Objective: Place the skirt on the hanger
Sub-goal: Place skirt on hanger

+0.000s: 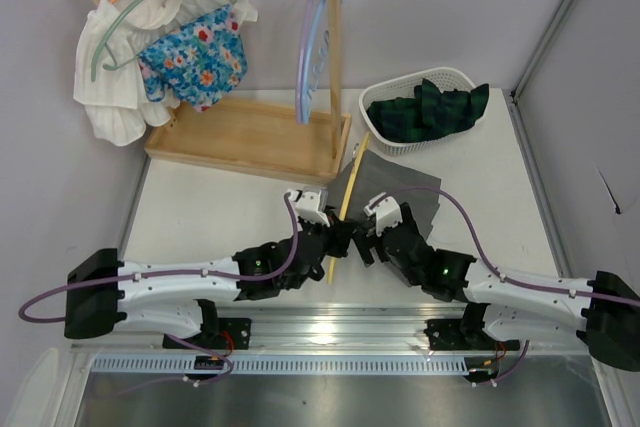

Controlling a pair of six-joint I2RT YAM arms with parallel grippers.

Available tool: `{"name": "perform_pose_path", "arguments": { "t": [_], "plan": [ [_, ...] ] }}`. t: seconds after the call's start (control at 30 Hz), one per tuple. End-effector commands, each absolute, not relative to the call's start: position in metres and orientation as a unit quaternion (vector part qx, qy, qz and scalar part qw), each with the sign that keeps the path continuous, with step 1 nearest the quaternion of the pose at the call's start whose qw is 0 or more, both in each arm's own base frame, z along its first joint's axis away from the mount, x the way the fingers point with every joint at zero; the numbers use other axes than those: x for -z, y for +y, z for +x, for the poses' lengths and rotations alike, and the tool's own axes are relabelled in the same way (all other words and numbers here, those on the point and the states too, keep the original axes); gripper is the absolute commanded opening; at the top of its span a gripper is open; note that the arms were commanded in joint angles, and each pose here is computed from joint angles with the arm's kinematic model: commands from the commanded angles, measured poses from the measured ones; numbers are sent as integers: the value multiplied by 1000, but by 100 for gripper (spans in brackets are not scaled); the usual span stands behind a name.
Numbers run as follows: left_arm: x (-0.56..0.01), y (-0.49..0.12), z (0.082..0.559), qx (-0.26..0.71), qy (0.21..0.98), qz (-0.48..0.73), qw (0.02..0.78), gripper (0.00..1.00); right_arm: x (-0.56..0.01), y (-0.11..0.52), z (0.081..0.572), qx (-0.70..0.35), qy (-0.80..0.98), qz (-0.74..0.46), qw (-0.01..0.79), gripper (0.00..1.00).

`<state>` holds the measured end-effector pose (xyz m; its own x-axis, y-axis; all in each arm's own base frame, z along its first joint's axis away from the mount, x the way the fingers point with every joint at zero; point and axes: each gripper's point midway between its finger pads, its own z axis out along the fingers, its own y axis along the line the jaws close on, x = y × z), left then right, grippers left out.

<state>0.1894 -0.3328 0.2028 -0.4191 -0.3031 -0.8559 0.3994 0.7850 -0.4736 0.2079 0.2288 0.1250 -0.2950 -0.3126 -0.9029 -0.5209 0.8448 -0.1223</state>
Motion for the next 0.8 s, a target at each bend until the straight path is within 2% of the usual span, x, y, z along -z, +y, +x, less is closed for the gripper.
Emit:
{"name": "perform_pose_path", "arguments": {
  "t": [0.0, 0.1, 0.13, 0.23, 0.3, 0.37, 0.4, 0.47, 0.5, 0.57, 0.77],
  "plan": [
    [-252, -336, 191, 390, 735, -11, 554, 0, -135, 239, 218, -131, 785, -244, 554, 96],
    [-254, -335, 191, 394, 733, -13, 554, 0, -134, 235, 225, -125, 787, -233, 557, 90],
    [-255, -335, 191, 396, 732, -16, 554, 0, -134, 235, 226, -125, 788, -231, 557, 77],
    [-258, -334, 190, 404, 730, -24, 551, 0, -129, 240, 225, -137, 786, -239, 554, 54],
    [-260, -336, 189, 412, 728, -25, 547, 0, -130, 246, 222, -154, 779, -242, 557, 47],
    [-260, -337, 187, 418, 729, -26, 541, 0, -130, 246, 222, -158, 775, -242, 563, 36],
    [-259, -337, 187, 418, 731, -29, 539, 0, -132, 246, 222, -159, 773, -241, 565, 23],
    [-256, -337, 187, 415, 734, -30, 537, 0, -141, 245, 222, -164, 766, -235, 576, 12],
    [-255, -337, 188, 414, 735, -32, 536, 0, -146, 244, 222, -166, 760, -234, 583, 3],
    [-248, -338, 188, 410, 741, -31, 530, 0, -158, 241, 223, -173, 748, -223, 601, 0],
    [-237, -345, 186, 414, 750, -28, 516, 0, -216, 235, 218, -204, 693, -225, 653, 0]
  ]
}}
